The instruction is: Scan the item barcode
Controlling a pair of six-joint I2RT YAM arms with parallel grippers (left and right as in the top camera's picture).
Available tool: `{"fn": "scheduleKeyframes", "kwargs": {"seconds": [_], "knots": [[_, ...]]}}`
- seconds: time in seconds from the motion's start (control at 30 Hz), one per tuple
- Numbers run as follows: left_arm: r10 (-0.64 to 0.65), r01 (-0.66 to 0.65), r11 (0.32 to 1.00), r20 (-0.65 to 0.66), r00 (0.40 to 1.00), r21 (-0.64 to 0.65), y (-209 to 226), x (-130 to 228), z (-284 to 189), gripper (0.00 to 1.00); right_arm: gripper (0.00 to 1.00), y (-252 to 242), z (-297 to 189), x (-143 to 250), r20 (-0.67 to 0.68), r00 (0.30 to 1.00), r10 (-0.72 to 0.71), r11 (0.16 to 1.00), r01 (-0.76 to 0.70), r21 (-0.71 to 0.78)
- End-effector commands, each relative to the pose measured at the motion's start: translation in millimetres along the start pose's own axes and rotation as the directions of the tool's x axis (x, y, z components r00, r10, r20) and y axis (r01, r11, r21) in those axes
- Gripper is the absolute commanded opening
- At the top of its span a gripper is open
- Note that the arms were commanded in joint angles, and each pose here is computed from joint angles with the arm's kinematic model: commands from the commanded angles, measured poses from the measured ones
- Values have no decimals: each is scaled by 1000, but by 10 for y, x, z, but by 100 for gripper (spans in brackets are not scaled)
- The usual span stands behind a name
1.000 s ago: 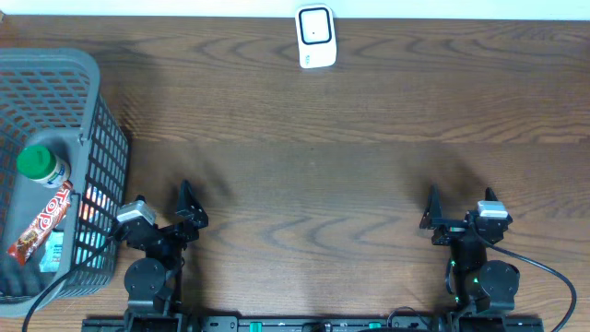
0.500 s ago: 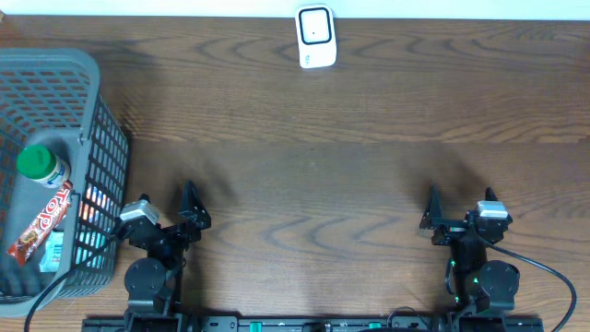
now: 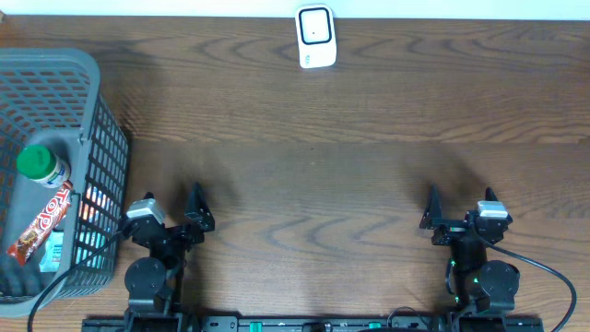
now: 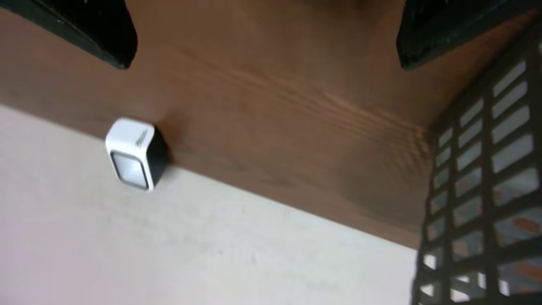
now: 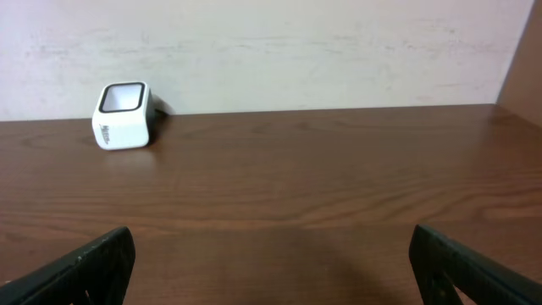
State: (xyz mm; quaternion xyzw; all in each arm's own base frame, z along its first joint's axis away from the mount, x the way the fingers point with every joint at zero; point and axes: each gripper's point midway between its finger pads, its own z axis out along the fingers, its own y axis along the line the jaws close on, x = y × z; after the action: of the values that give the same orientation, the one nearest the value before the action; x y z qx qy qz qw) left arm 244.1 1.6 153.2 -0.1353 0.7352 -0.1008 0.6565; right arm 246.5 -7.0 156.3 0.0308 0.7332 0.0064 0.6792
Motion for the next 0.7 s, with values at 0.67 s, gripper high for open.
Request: {"fn": "scheduleKeyframes", "kwargs": {"seconds": [0.67], "knots": [[161, -160, 987, -122, 979, 19, 38, 326, 76, 98, 99, -2, -3, 1, 1, 1000, 14, 1000, -14, -2]]}}
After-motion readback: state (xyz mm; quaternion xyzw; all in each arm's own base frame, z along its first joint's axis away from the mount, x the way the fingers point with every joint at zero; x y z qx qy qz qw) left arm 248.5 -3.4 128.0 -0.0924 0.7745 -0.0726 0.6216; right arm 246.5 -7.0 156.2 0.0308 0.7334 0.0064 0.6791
